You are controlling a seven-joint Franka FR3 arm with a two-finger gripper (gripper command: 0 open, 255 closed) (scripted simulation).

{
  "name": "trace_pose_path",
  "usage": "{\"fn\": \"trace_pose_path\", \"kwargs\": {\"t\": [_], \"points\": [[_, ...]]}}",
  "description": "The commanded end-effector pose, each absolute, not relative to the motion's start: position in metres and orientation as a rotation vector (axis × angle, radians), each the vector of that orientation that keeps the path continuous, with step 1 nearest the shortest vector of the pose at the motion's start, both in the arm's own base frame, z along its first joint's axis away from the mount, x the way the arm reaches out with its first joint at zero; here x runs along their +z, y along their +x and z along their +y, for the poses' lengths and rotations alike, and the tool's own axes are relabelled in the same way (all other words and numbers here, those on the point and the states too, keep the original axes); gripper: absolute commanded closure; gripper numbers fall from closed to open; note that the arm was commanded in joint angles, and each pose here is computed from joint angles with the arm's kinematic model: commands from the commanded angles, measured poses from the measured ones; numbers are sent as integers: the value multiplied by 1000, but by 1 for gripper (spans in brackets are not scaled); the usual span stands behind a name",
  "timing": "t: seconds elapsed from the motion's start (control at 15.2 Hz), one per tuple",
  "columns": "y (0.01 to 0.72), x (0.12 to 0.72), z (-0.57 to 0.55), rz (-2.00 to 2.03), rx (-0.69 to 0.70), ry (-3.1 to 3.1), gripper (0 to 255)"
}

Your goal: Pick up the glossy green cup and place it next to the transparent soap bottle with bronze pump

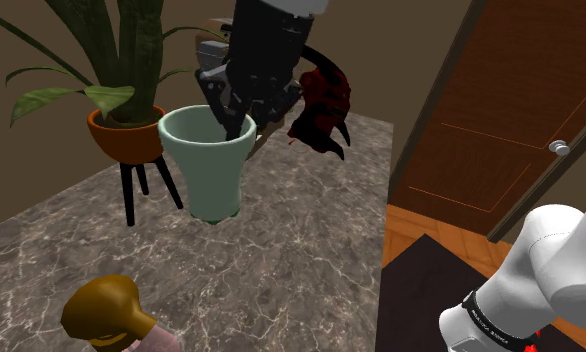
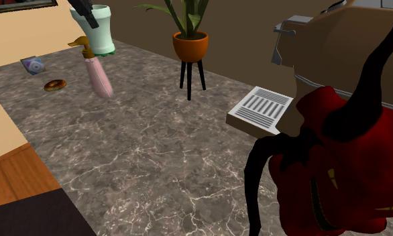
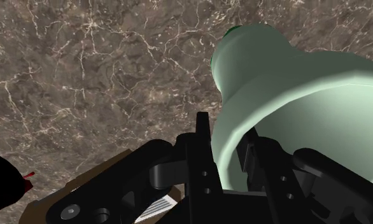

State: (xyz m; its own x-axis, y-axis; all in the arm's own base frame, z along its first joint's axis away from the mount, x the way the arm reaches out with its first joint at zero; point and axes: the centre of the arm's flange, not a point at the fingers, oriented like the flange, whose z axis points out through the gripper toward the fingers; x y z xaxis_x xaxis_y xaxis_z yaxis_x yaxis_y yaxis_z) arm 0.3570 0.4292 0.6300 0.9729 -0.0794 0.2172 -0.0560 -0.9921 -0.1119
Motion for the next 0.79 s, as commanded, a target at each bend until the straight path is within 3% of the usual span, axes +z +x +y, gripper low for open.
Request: {"fn": "trace_pose_path", "kwargs": {"t": [0.0, 0.73], "points": [[356, 620, 429, 104, -340, -3015, 255], [356, 562, 429, 104, -340, -3015, 255]]}}
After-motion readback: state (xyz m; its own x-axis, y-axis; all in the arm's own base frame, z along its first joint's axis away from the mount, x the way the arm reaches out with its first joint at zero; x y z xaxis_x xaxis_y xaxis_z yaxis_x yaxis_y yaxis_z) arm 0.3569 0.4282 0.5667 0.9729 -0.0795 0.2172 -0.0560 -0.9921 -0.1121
